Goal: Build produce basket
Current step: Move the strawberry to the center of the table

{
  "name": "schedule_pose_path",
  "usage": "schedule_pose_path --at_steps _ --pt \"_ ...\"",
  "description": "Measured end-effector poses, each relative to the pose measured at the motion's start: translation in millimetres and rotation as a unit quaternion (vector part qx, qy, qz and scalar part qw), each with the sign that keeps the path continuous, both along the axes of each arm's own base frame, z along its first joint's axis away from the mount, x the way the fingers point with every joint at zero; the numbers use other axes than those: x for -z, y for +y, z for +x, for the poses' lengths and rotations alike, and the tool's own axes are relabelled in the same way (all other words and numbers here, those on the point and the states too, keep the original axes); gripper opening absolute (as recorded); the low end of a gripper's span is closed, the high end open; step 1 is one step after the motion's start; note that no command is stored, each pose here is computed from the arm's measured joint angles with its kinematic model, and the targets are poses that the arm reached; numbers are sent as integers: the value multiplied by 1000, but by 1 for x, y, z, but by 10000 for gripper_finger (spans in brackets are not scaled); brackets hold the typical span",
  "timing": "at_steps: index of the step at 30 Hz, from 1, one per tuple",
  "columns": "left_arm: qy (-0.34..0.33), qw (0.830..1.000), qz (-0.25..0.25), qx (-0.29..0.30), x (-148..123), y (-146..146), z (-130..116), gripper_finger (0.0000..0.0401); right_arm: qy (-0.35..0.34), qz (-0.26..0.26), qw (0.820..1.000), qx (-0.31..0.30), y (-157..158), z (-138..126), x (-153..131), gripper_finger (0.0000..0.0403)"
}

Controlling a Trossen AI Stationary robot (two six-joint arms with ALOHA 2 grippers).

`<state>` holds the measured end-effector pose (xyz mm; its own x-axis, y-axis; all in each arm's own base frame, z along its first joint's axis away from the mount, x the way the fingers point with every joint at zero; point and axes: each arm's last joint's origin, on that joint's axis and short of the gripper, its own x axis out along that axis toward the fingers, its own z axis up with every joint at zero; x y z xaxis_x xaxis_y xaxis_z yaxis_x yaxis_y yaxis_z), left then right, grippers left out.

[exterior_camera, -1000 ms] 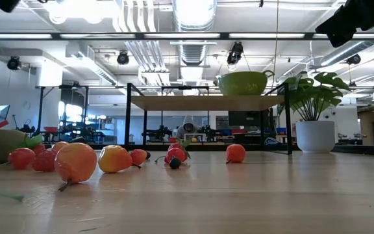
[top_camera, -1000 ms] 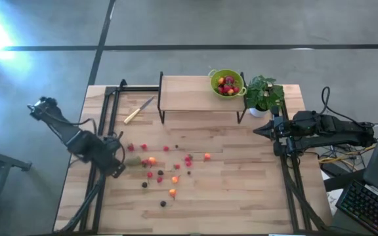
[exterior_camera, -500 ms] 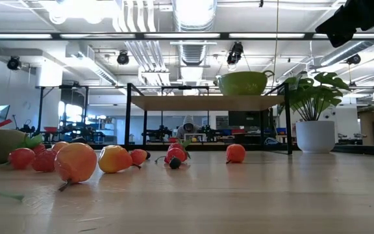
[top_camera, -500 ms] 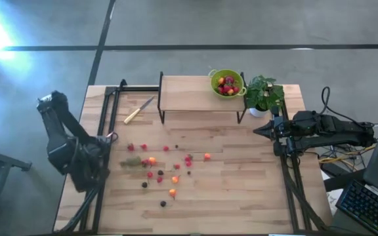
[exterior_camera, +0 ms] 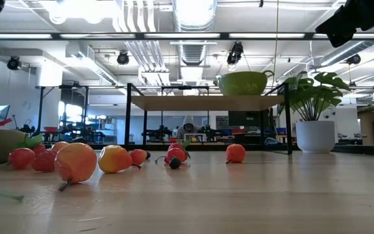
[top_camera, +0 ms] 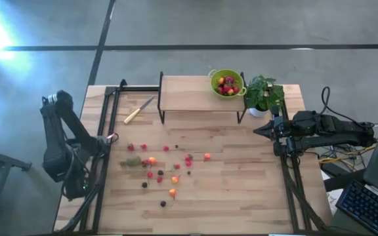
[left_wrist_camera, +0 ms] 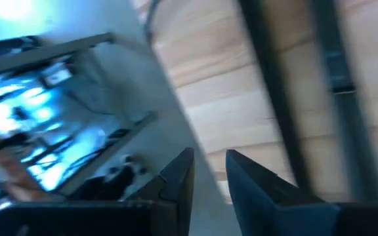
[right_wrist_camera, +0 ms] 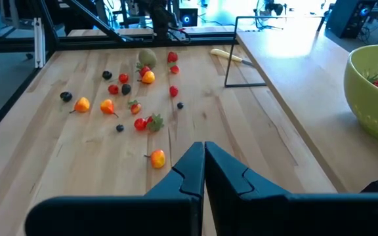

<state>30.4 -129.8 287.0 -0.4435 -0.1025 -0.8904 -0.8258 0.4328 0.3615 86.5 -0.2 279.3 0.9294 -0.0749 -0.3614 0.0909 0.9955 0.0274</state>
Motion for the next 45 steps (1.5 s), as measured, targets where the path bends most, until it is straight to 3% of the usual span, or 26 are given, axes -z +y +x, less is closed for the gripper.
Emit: schedule_pose_path --at_steps 11,15,22,28,33,36,40,45 --pt "68 997 42 20 17 -10 -9 96 0 0 1000 0 0 0 0 8" --pt "122 991 57 0 24 -11 -13 110 0 0 1000 0 0 0 0 8" --pt "131 987 89 -12 41 -9 -12 144 0 0 1000 0 0 0 0 8" --pt "138 987 86 -20 55 -8 -10 171 0 0 1000 0 0 0 0 8" --pt "177 983 39 -17 50 -13 -10 187 0 0 1000 0 0 0 0 8" --pt "163 986 19 -22 34 -17 -9 187 0 0 1000 0 0 0 0 8" --pt "99 994 36 -31 8 -15 -4 186 0 0 1000 0 0 0 0 8" --pt "-2 999 39 -35 3 -14 11 185 0 0 1000 0 0 0 0 8"
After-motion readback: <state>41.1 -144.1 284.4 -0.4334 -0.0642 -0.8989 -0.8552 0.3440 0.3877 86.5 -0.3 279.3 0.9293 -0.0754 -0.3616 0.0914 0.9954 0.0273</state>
